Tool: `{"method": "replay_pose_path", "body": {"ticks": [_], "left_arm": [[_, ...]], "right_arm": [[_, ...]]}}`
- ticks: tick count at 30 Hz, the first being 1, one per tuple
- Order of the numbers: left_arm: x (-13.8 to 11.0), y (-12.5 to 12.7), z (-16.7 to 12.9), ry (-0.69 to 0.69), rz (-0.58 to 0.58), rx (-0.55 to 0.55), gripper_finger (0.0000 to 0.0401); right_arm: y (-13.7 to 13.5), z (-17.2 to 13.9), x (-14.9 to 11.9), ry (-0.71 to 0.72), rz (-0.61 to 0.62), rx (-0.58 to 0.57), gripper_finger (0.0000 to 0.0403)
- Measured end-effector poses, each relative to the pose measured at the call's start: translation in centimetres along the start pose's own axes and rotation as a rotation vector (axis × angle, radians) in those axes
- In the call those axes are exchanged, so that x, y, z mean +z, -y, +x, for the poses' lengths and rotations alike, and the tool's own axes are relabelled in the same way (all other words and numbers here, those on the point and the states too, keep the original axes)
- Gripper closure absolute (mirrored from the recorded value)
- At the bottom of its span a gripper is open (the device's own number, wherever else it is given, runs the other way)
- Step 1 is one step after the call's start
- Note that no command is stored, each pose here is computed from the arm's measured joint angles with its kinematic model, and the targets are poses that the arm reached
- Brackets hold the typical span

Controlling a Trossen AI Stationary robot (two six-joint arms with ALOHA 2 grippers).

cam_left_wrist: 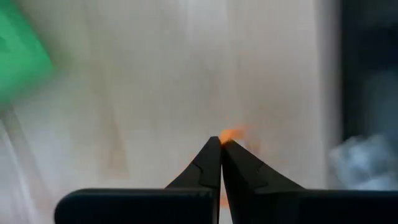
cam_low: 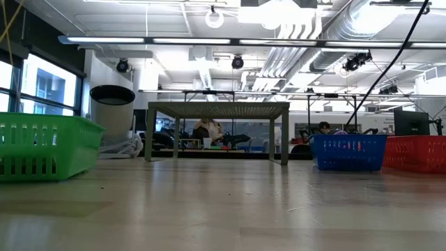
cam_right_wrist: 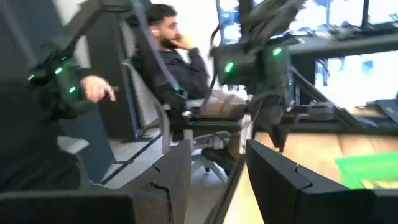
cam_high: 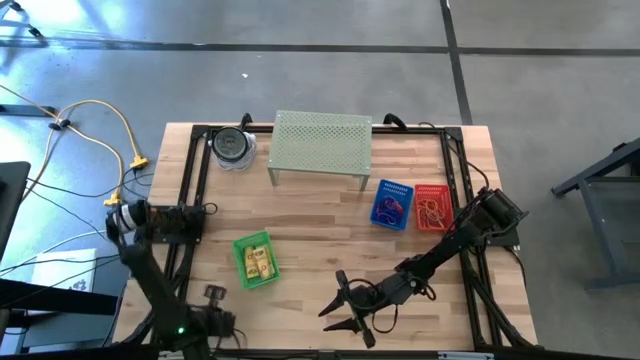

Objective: Pick & Place Office Desk Supplies
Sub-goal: Put the orange rubber band into the red bin

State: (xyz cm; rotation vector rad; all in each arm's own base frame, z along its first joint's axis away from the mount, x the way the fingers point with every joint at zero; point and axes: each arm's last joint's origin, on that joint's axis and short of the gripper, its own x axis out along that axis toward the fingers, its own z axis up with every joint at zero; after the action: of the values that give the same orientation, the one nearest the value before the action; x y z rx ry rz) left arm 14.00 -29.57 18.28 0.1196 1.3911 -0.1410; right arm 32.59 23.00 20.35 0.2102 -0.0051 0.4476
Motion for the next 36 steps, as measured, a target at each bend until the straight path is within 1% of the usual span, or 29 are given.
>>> {"method": "replay_pose_path", "body": {"ticks": [2,4,7,9,10,12,14,16,17,19,21,23,24,26,27,29,32,36], "left_arm": [[1.0,-0.6,-1.5,0.061,-0.018,-0.025,0.0401],[2.1,-1.3,-2.3,0.098,-0.039,-0.018,0.0401],[4.6,-2.0,-3.7,0.196,-0.087,-0.058,0.0401],[6.7,-2.5,-4.9,0.274,-0.085,-0.109,0.0401],[7.6,-2.8,-5.3,0.305,-0.072,-0.117,0.0401],[9.1,-3.5,-5.9,0.367,-0.031,-0.099,0.0401],[10.7,-4.2,-6.6,0.466,-0.004,-0.079,0.0401],[11.9,-5.2,-7.0,0.538,0.024,-0.020,0.0401],[12.4,-5.7,-7.0,0.561,0.042,0.017,0.0401],[13.5,-6.9,-7.1,0.606,0.054,0.073,0.0401],[14.7,-8.2,-7.2,0.652,0.037,0.125,0.0401],[15.9,-9.7,-7.2,0.685,0.017,0.150,0.0401],[16.5,-10.6,-7.2,0.699,0.001,0.161,0.0401],[17.6,-12.3,-7.3,0.728,-0.045,0.179,0.0401],[18.0,-13.2,-7.3,0.734,-0.065,0.191,0.0401],[18.6,-14.8,-7.2,0.729,-0.077,0.204,0.0401],[19.4,-16.7,-7.2,0.733,-0.067,0.216,0.0401],[20.4,-18.5,-7.4,0.765,-0.023,0.151,0.0401]], "right_arm": [[-0.2,0.0,0.2,0.014,-0.037,0.042,0.0261],[-0.7,-0.1,0.3,0.027,-0.074,0.089,0.0261],[-1.2,-0.2,0.6,0.069,-0.148,0.116,0.0261],[-1.8,-0.5,1.2,0.109,-0.212,0.114,0.0261],[-2.1,-0.6,1.6,0.133,-0.235,0.116,0.0261],[-2.6,-0.9,2.4,0.159,-0.264,0.094,0.0261],[-3.2,-1.3,2.8,0.150,-0.296,0.052,0.0261],[-3.8,-1.7,3.1,0.109,-0.360,-0.027,0.0261],[-4.1,-2.0,3.1,0.080,-0.400,-0.098,0.0261],[-4.7,-2.8,3.2,0.013,-0.463,-0.288,0.0261],[-5.3,-3.7,3.2,-0.047,-0.487,-0.513,0.0261],[-5.7,-4.5,2.9,-0.100,-0.516,-0.721,0.0261],[-5.8,-4.9,2.7,-0.123,-0.533,-0.815,0.0261],[-6.2,-5.5,2.3,-0.158,-0.566,-0.951,0.0261],[-6.3,-5.8,2.0,-0.170,-0.579,-0.992,0.0261],[-6.4,-6.1,1.6,-0.183,-0.592,-1.018,0.0261],[-6.6,-6.3,1.1,-0.179,-0.566,-0.996,0.0261],[-6.4,-6.6,0.1,-0.190,-0.523,-0.956,0.0261]]}}
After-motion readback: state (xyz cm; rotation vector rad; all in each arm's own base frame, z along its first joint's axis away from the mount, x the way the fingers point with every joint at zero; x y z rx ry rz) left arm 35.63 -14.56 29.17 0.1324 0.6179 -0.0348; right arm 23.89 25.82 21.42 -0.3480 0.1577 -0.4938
